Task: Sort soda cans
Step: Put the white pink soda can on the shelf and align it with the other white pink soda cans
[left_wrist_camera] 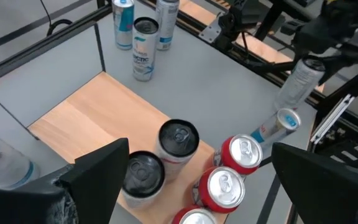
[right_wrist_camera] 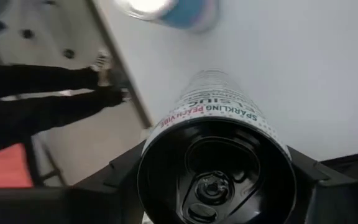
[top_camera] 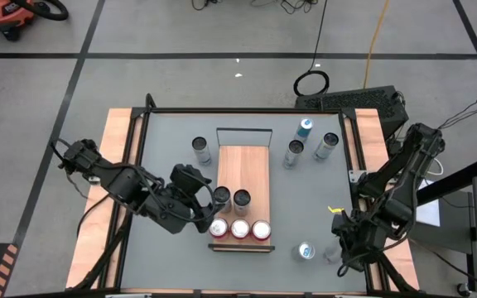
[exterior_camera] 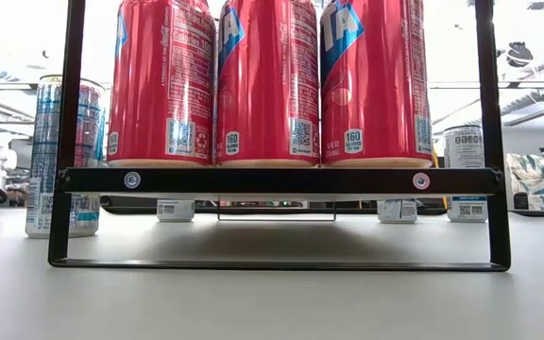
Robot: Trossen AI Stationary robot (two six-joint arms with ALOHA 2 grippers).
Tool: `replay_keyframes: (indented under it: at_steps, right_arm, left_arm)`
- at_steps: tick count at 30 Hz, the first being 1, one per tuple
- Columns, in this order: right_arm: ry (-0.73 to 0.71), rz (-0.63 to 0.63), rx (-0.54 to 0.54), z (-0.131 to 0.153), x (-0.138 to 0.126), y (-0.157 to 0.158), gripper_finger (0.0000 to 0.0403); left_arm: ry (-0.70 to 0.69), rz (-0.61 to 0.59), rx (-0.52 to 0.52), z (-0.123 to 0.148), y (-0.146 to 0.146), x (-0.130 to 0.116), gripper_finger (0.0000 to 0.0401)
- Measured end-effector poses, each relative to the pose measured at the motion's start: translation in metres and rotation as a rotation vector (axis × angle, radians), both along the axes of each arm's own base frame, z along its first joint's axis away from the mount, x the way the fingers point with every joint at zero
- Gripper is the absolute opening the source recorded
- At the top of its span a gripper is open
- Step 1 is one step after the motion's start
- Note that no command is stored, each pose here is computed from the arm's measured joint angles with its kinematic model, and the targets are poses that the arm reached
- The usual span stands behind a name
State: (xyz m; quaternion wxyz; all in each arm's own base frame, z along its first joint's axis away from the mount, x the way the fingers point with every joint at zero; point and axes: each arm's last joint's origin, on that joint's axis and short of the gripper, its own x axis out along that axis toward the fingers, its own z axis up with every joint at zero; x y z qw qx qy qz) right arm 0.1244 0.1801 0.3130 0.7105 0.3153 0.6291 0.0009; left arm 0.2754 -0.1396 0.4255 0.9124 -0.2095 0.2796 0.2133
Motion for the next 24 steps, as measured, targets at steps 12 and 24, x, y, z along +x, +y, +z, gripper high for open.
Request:
replay_keyframes:
  at_steps: [12,24]
  right_arm:
    - [-0.169,0.006,0.133,0.075,0.009,-0.014,0.0227]
    - [-0.430,-0.026,0.149,0.129,0.022,-0.043,0.0229]
  left_arm:
    - [-0.097,-0.064,0.026,0.009,-0.002,0.012,0.0397]
    - [-0.195,-0.123,0.038,0.020,0.004,0.025,0.0397]
